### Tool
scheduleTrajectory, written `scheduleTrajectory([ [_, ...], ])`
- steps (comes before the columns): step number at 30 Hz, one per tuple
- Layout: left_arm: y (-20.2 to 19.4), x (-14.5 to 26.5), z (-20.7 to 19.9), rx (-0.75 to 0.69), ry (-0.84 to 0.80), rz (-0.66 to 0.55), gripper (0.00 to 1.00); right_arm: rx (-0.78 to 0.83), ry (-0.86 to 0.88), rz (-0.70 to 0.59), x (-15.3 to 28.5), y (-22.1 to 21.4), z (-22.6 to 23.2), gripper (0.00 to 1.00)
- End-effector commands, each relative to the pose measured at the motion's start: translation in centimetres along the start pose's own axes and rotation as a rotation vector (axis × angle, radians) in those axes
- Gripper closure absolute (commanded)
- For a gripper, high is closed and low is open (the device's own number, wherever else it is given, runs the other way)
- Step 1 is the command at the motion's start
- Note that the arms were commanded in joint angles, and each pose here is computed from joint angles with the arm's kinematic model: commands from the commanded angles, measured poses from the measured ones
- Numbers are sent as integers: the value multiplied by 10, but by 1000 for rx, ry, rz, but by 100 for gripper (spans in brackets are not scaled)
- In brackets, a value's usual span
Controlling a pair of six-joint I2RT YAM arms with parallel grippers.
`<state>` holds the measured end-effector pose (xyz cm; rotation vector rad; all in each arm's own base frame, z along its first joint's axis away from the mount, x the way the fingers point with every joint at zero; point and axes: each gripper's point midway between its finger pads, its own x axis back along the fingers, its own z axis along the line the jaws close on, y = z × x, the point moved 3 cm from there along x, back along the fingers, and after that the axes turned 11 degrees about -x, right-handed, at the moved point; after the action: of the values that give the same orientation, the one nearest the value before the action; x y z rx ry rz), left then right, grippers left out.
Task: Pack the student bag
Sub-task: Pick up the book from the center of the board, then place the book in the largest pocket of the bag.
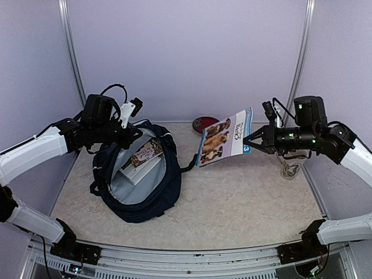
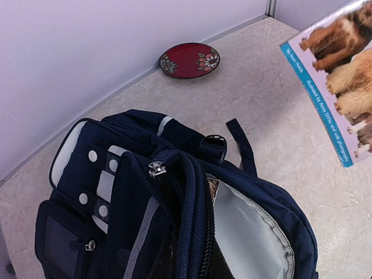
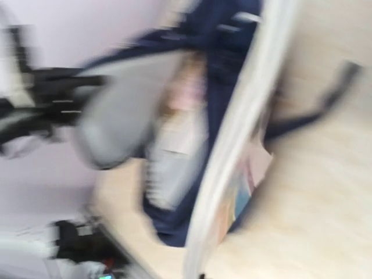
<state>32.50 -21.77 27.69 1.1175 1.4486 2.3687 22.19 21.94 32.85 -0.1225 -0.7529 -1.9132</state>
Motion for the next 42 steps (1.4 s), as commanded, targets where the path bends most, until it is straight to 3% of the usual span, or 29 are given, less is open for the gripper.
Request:
scheduleTrajectory([
  [1, 37, 18, 16, 26, 60, -157, 100, 69, 334, 81, 9, -1, 62, 100],
  [4, 36, 17, 17, 24, 64, -153, 100, 16, 462, 179, -8, -16, 70, 100],
  [12, 36, 16, 16, 27, 55, -153, 100, 15, 530, 379, -83, -63, 83, 100],
  [20, 36, 16, 15, 29, 48, -155, 100, -20, 628, 426, -135, -69, 76, 100],
  [24, 37, 17, 14, 29, 45, -158, 100, -62, 589, 441, -166, -66, 65, 100],
  [30, 40, 20, 11, 25, 22, -175, 100, -168, 460, 330, -198, -45, 31, 100],
  [37, 46, 22, 0, 20, -58, -210, 100, -217, 333, 83, -224, -15, 9, 100],
  [42, 50, 26, -6, 14, -111, -243, 100, -244, 272, -67, -255, -21, 12, 100],
])
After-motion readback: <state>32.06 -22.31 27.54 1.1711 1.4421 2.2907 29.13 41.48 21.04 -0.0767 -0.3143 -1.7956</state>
